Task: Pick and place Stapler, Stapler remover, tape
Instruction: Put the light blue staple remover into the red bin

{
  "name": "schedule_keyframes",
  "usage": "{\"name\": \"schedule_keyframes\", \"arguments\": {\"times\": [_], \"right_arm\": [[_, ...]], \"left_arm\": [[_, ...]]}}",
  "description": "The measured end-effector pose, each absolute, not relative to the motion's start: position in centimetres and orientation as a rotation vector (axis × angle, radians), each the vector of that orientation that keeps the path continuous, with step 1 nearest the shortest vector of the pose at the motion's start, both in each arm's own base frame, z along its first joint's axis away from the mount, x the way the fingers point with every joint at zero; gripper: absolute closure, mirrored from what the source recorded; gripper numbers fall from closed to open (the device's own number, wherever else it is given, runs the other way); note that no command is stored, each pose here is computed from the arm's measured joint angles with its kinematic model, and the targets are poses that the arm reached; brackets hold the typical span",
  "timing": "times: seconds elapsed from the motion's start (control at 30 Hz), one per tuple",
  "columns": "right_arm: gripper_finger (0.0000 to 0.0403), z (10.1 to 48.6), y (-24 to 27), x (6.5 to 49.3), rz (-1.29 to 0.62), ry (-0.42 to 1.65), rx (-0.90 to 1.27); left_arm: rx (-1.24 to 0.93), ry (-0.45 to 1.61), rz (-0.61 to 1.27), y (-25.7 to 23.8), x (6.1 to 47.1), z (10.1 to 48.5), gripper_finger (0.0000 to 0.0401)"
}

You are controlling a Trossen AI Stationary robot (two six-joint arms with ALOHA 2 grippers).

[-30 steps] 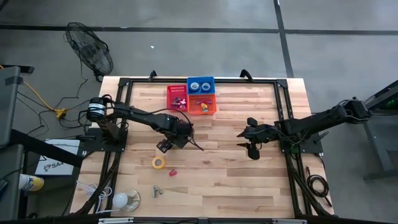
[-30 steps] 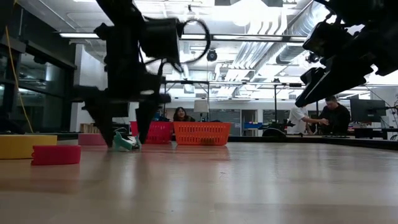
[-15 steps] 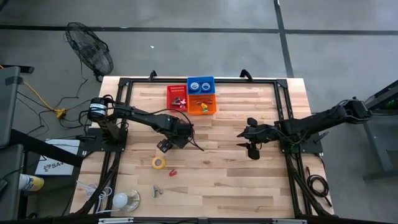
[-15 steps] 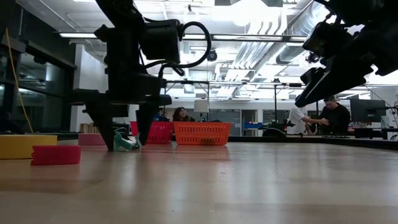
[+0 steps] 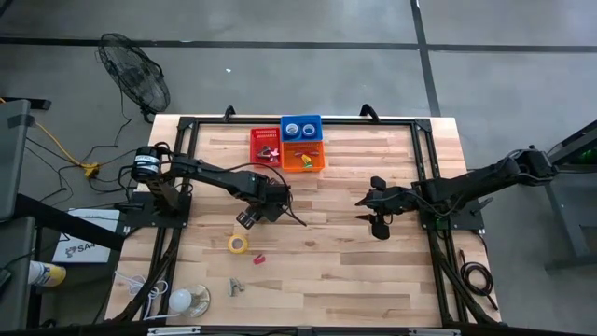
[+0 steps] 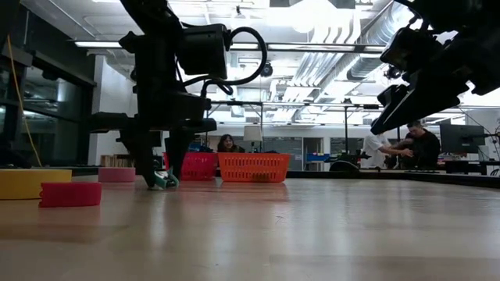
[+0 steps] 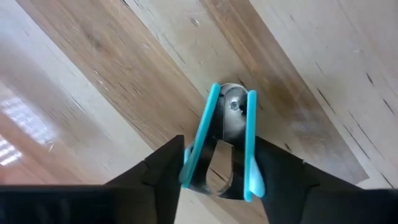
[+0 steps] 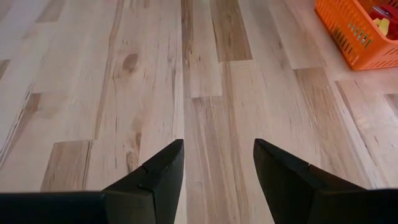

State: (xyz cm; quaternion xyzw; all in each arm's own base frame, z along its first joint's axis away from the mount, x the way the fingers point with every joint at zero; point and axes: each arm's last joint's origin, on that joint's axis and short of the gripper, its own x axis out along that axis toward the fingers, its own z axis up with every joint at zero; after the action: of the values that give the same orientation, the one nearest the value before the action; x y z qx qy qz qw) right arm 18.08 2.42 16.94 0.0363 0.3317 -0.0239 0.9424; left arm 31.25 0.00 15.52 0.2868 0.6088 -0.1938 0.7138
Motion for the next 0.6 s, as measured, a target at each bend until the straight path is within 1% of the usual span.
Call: {"name": "schedule_keyframes", "arguments": {"times": [0.37, 0.47, 0.6], "right_arm": [[0.0217, 16.94, 2.46, 18.07, -0.040, 0.678, 0.078], [0.0217, 16.94, 2.46, 18.07, -0.045, 0.677, 0.095], [0.0217, 16.93, 2.52, 18.07, -0.028, 0.681, 0.109]], "left_arm": [[0.588, 1.360, -0.393, 0.00, 31.21, 15.51, 0.0297], [0.576, 1.362, -0.379, 0.01, 31.22, 15.51, 0.0306], [0.600, 1.369, -0.346, 0.10, 31.26, 15.54, 0.0305]]}}
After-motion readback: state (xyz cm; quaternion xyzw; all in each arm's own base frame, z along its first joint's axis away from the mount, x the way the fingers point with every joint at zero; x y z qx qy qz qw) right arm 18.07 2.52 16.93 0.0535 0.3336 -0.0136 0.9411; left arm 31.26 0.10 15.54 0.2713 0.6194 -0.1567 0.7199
